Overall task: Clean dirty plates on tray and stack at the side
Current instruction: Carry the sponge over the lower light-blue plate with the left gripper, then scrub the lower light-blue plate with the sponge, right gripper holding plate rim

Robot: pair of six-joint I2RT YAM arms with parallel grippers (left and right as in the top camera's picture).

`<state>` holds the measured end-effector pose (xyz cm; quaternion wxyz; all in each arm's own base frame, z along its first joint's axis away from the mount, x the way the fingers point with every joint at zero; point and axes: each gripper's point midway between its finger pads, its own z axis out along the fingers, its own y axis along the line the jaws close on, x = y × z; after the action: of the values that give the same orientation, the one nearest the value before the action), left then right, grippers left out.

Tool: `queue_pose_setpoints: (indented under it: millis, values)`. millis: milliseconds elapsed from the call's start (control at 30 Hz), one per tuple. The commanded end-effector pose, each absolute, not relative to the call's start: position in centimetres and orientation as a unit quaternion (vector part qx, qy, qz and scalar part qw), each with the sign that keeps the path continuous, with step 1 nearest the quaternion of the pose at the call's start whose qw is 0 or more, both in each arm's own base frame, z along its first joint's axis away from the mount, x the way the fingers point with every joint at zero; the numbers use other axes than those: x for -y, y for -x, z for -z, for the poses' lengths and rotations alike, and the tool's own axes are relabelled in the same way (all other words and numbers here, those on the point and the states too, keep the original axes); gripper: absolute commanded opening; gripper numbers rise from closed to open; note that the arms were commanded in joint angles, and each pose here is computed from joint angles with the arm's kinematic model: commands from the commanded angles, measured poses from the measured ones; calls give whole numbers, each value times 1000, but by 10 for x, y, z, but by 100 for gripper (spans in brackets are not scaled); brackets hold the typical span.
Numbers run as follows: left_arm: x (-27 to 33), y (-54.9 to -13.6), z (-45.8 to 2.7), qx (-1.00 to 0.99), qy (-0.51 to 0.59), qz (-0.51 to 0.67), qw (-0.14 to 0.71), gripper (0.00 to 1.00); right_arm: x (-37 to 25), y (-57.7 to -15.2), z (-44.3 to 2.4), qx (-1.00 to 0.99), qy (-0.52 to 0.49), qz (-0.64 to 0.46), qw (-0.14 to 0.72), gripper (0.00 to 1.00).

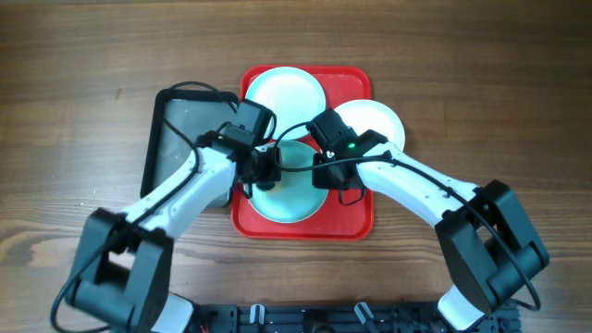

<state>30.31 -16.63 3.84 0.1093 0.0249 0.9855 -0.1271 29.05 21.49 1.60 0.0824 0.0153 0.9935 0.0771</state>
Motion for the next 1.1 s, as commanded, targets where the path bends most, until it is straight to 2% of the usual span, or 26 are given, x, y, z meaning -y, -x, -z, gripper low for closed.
queue_pose_setpoints:
  millis: [0,233,633,733,867,900,1067]
  values:
    - [152,-301,-17,-992,18,86,89,4,-212,-292,-22,-992,-29,-81,90,4]
    - [139,-299,-15,-994,38,50,89,4,-212,-292,-22,-992,-29,-81,90,4]
    - [140,-300,-14,-994,35,51,91,4,-212,-292,-22,-992,-29,-81,90,4]
    - [141,-298,-14,-994,31,50,88,9,-212,-292,-22,-992,-29,-80,90,5]
    - [149,-294,-14,-995,18,51,87,8,-212,-292,-22,-992,-29,-81,90,5]
    - [150,-294,-13,-995,16,50,88,4,-212,-292,-22,-992,-29,-81,90,5]
    - [147,-295,-13,-995,16,38,94,4,-212,-292,-22,-992,-29,-80,90,5]
